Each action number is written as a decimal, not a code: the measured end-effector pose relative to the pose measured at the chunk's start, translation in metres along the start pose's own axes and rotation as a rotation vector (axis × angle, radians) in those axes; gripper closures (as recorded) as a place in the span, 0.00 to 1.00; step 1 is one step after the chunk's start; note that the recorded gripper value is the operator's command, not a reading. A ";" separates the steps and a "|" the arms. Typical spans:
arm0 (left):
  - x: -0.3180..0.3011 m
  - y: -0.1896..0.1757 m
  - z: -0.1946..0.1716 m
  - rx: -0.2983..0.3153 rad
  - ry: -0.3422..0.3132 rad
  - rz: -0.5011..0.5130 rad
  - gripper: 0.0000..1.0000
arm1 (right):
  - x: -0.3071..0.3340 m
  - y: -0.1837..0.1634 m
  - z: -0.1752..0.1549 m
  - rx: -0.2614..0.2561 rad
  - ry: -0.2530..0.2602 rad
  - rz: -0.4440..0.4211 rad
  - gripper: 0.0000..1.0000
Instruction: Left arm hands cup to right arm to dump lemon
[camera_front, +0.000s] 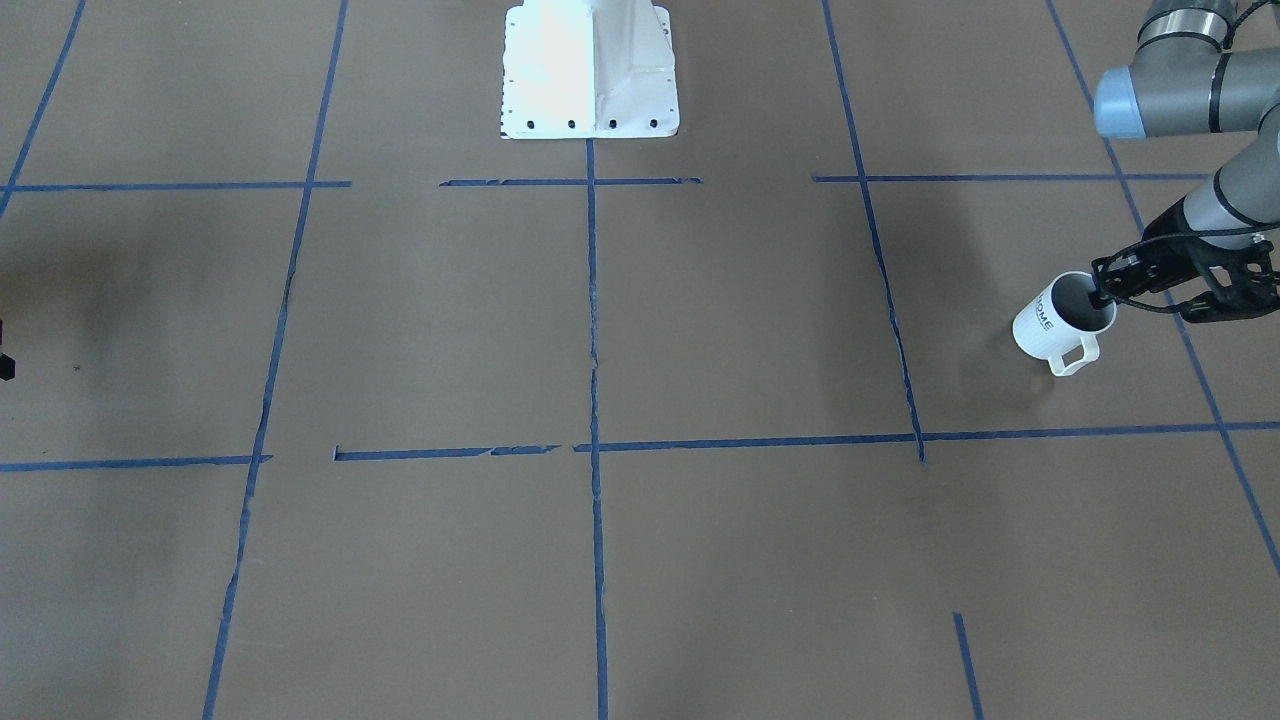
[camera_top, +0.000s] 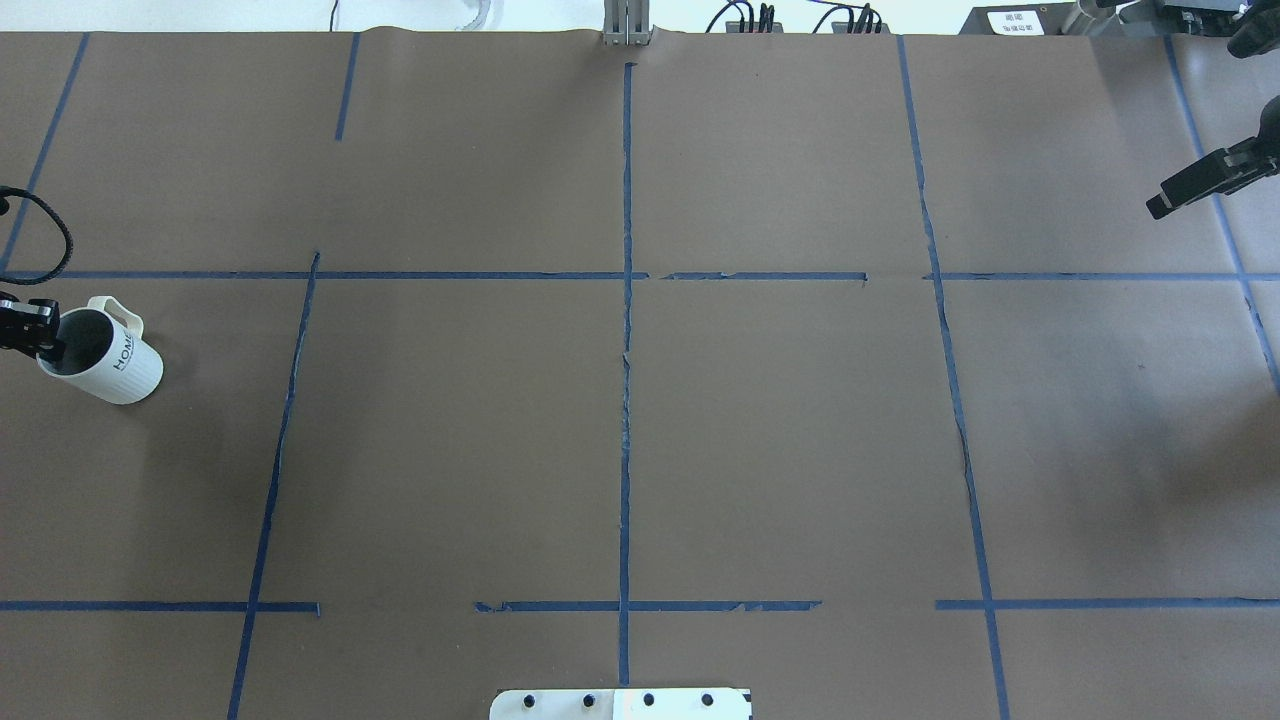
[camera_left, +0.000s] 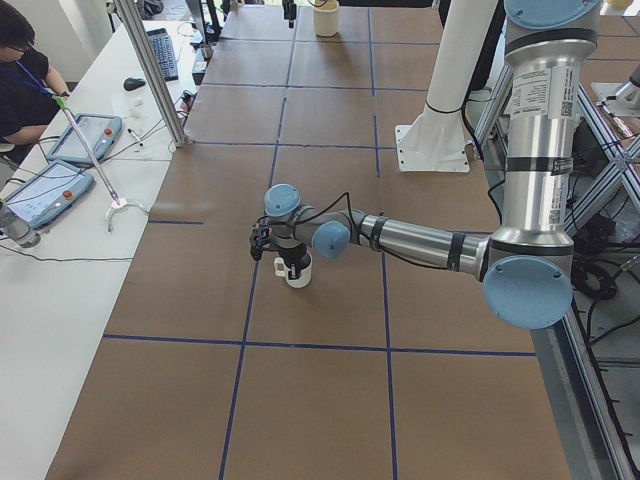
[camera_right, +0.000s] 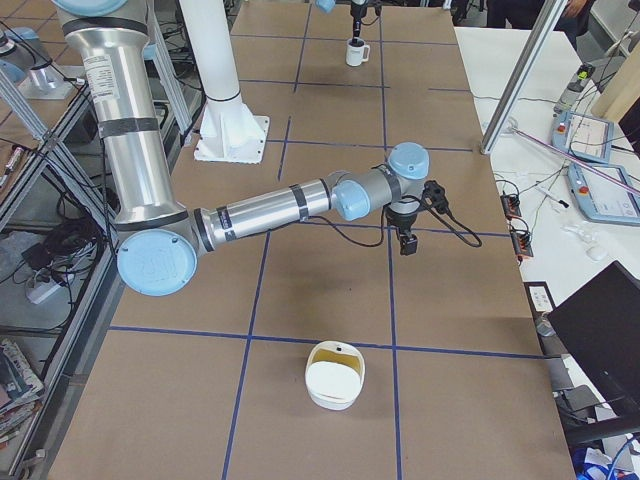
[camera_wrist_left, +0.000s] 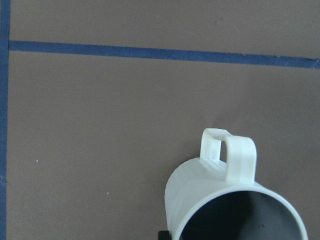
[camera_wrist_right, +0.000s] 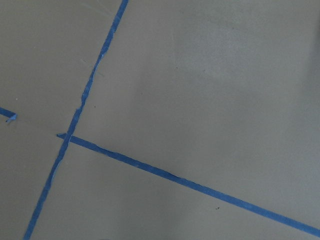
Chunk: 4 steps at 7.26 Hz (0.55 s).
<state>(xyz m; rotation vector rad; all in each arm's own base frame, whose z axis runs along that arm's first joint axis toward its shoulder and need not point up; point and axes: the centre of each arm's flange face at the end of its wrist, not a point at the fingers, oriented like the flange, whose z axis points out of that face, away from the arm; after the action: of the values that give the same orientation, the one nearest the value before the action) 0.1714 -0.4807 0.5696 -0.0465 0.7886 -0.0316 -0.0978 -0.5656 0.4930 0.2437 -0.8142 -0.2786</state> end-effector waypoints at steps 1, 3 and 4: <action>0.003 0.001 -0.004 -0.001 0.007 0.028 0.00 | 0.010 0.008 0.000 -0.006 0.004 0.004 0.00; -0.022 -0.002 -0.029 -0.018 0.005 0.143 0.00 | 0.039 0.033 0.000 -0.019 0.018 -0.013 0.00; -0.051 -0.008 -0.052 -0.016 -0.011 0.194 0.00 | 0.056 0.049 -0.001 -0.028 0.024 -0.020 0.00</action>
<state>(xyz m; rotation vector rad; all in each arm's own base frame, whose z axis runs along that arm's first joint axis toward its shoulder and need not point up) 0.0989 -0.4878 0.5695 0.0145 0.7796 0.1584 -0.0535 -0.5382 0.5462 0.2289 -0.7842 -0.3052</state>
